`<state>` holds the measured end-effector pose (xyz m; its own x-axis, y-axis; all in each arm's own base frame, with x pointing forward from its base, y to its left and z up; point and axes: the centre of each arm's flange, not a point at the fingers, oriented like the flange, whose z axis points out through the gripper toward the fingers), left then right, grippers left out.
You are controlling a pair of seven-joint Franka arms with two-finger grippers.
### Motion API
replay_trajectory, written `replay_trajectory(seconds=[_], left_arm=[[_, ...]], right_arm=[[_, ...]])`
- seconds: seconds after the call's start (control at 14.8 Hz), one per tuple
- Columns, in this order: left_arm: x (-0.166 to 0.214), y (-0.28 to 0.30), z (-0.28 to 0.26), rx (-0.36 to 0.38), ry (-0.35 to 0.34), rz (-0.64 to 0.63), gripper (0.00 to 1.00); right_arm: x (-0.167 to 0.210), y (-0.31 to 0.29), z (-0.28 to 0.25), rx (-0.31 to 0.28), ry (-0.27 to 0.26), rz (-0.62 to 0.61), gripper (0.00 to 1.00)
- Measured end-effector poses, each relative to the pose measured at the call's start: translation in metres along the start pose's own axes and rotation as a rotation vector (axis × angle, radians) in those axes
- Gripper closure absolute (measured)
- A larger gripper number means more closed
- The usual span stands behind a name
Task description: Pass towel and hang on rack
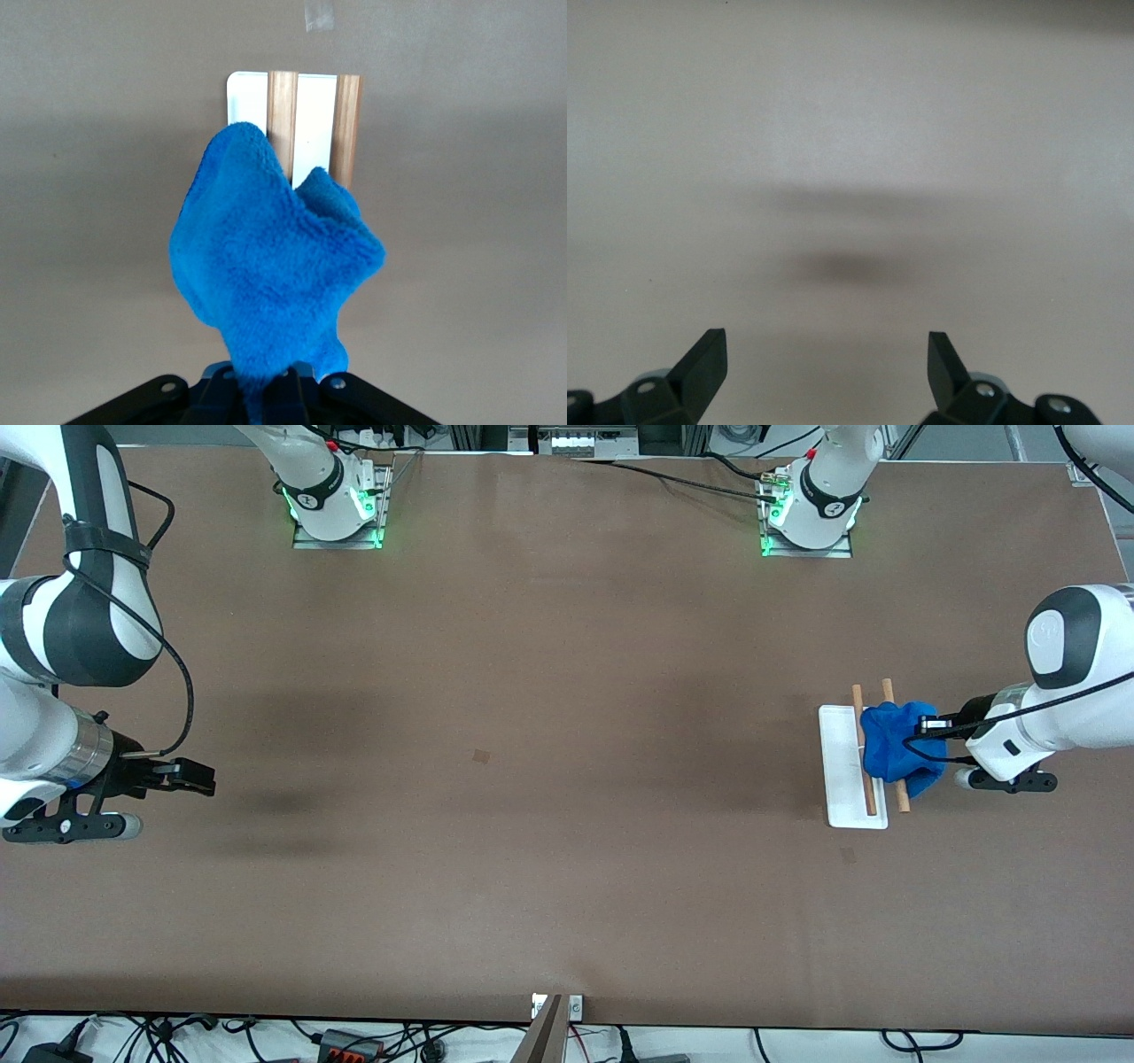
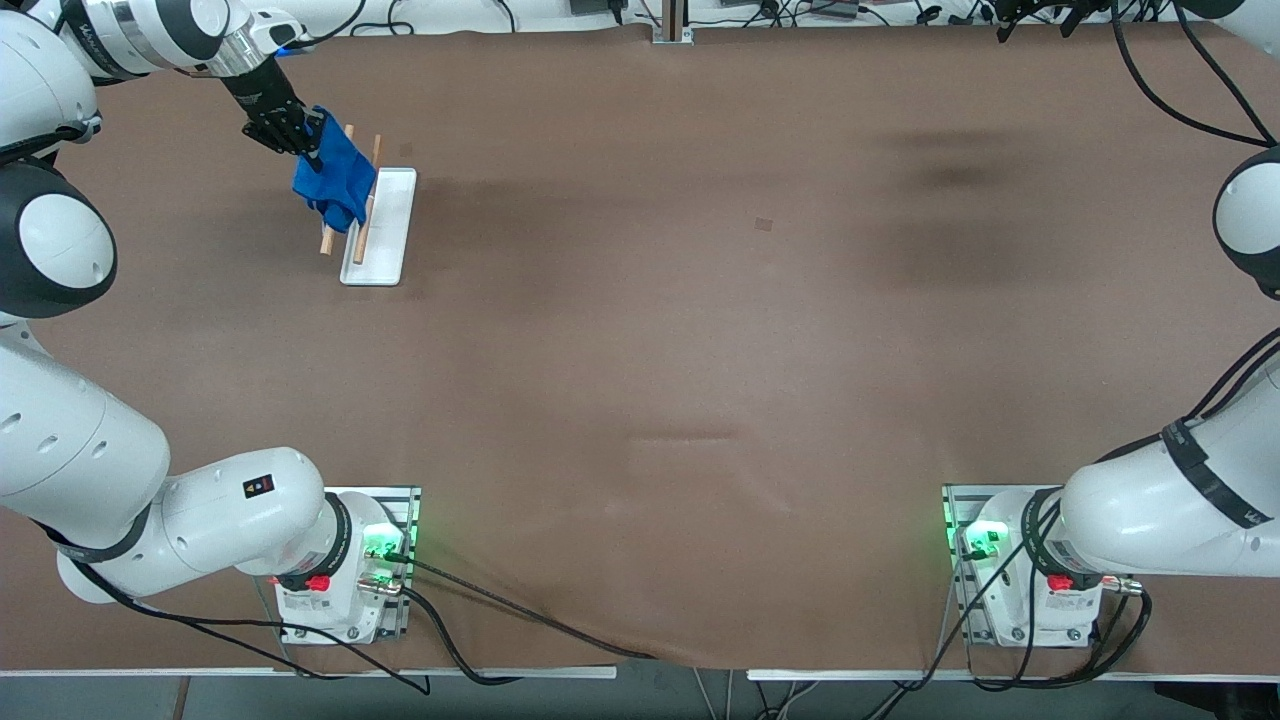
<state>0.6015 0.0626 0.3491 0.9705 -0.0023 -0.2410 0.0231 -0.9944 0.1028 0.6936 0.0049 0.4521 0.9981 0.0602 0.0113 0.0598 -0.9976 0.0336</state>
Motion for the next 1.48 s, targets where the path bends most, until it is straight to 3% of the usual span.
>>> replay_trajectory(seconds=[0.2, 0.4, 0.88, 0.94, 1.48], left_arm=[[0.003, 0.007, 0.005, -0.003, -0.002, -0.035, 0.93], [0.004, 0.019, 0.006, -0.004, -0.003, -0.051, 0.92], [0.004, 0.023, 0.007, -0.005, -0.006, -0.099, 0.32], [0.004, 0.023, 0.007, -0.005, -0.006, -0.103, 0.28], [0.005, 0.024, 0.003, -0.005, -0.003, -0.104, 0.27]], right_arm=[[-0.001, 0.0, -0.006, -0.001, 0.009, -0.001, 0.0], [-0.006, 0.002, -0.039, -0.007, 0.056, 0.004, 0.0], [-0.044, 0.042, -0.111, -0.052, 0.069, 0.076, 0.0], [-0.048, 0.043, -0.118, -0.053, 0.067, 0.078, 0.0], [-0.056, 0.044, -0.127, -0.054, 0.058, 0.082, 0.0]])
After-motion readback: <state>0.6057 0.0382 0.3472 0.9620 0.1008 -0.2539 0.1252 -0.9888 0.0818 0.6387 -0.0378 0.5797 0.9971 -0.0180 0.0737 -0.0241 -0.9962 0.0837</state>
